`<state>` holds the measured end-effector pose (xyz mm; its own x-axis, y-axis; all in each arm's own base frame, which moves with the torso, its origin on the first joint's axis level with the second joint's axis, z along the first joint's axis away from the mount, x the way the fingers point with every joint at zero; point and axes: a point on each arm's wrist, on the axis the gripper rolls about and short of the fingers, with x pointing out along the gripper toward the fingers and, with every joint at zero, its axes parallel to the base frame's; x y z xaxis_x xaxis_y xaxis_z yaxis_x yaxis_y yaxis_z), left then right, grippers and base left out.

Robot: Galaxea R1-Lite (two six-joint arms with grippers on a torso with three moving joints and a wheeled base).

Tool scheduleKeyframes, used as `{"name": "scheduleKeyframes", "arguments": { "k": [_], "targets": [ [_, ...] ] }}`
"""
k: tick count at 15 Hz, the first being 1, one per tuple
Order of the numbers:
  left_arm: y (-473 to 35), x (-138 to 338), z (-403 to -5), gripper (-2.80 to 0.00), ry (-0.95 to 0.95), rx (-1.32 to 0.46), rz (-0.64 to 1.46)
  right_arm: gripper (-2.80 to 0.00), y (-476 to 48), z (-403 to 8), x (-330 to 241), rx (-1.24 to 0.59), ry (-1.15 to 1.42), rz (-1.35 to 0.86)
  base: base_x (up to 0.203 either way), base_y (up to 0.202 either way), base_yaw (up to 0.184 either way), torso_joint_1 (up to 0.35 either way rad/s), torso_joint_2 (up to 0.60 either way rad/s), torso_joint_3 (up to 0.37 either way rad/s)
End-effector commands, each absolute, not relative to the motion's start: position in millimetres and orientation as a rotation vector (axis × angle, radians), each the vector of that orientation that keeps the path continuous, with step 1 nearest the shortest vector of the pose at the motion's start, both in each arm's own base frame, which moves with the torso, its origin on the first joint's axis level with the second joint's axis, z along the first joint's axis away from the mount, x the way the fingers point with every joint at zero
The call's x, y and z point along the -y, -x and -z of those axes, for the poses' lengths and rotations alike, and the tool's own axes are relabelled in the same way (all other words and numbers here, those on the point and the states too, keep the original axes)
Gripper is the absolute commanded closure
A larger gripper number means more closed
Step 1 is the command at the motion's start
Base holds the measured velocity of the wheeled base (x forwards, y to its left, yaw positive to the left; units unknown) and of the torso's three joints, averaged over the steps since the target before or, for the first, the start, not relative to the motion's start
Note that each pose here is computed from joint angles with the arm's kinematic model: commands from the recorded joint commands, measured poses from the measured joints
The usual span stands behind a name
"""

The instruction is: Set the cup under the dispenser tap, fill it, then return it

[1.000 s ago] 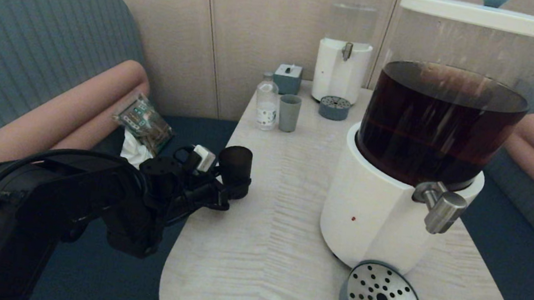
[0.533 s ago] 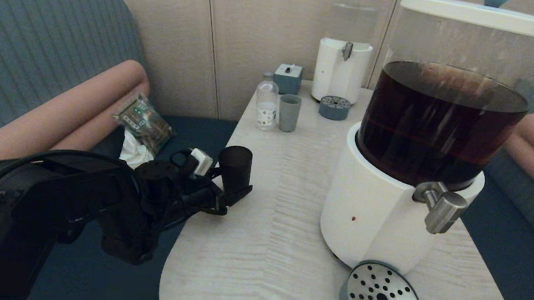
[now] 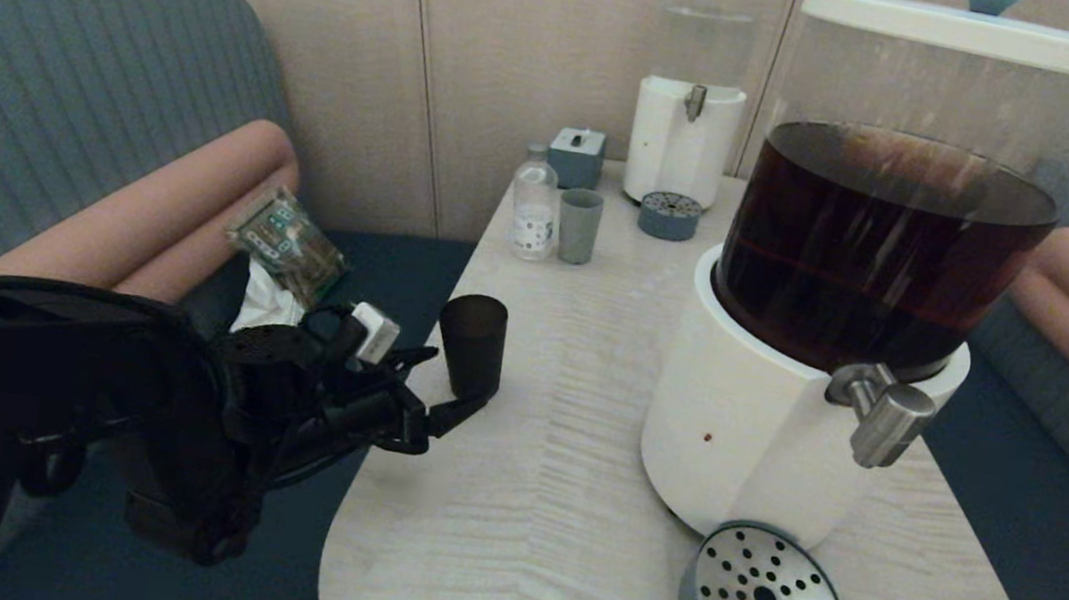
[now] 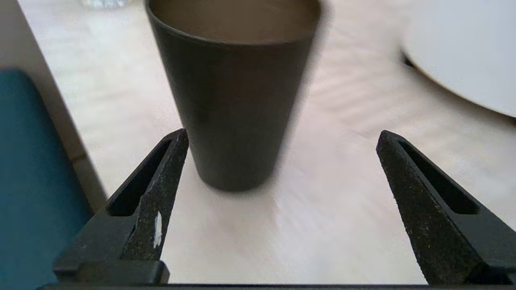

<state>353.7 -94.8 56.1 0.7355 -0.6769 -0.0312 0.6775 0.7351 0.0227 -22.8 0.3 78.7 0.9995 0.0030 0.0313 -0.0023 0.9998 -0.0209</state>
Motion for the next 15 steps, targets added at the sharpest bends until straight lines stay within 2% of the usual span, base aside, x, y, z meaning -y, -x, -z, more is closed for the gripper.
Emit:
{"name": "scheduleKeyframes", "arguments": {
  "k": [1, 6, 9, 10, 12, 15],
  "targets": [
    [-330, 89, -81, -2.80, -0.037, 0.010, 0.746, 0.00, 22, -76, 0, 0.022, 0.022, -0.003, 0.000, 0.000, 0.000, 0.000, 0.00, 0.000],
    [-278, 77, -113, -2.80, -0.039, 0.028, 0.741, 0.00, 22, -76, 0, 0.022, 0.022, -0.004, 0.000, 0.000, 0.000, 0.000, 0.00, 0.000],
    [-239, 68, -143, -2.80, -0.042, 0.109, 0.743, 0.00, 22, -76, 0, 0.022, 0.022, -0.003, 0.000, 0.000, 0.000, 0.000, 0.00, 0.000],
    [-223, 64, -154, 0.00, -0.044, 0.149, 0.743, 0.00, 22, -76, 0, 0.022, 0.022, -0.004, 0.000, 0.000, 0.000, 0.000, 0.00, 0.000],
    [-196, 57, -170, 0.00, -0.046, 0.203, 0.740, 0.00, 22, -76, 0, 0.023, 0.022, -0.004, 0.000, 0.000, 0.000, 0.000, 0.00, 0.000],
    [-175, 51, -174, 0.00, -0.022, 0.197, 0.717, 0.00, 22, -76, 0, 0.022, 0.022, -0.003, 0.000, 0.000, 0.000, 0.000, 0.00, 0.000]
  ]
}}
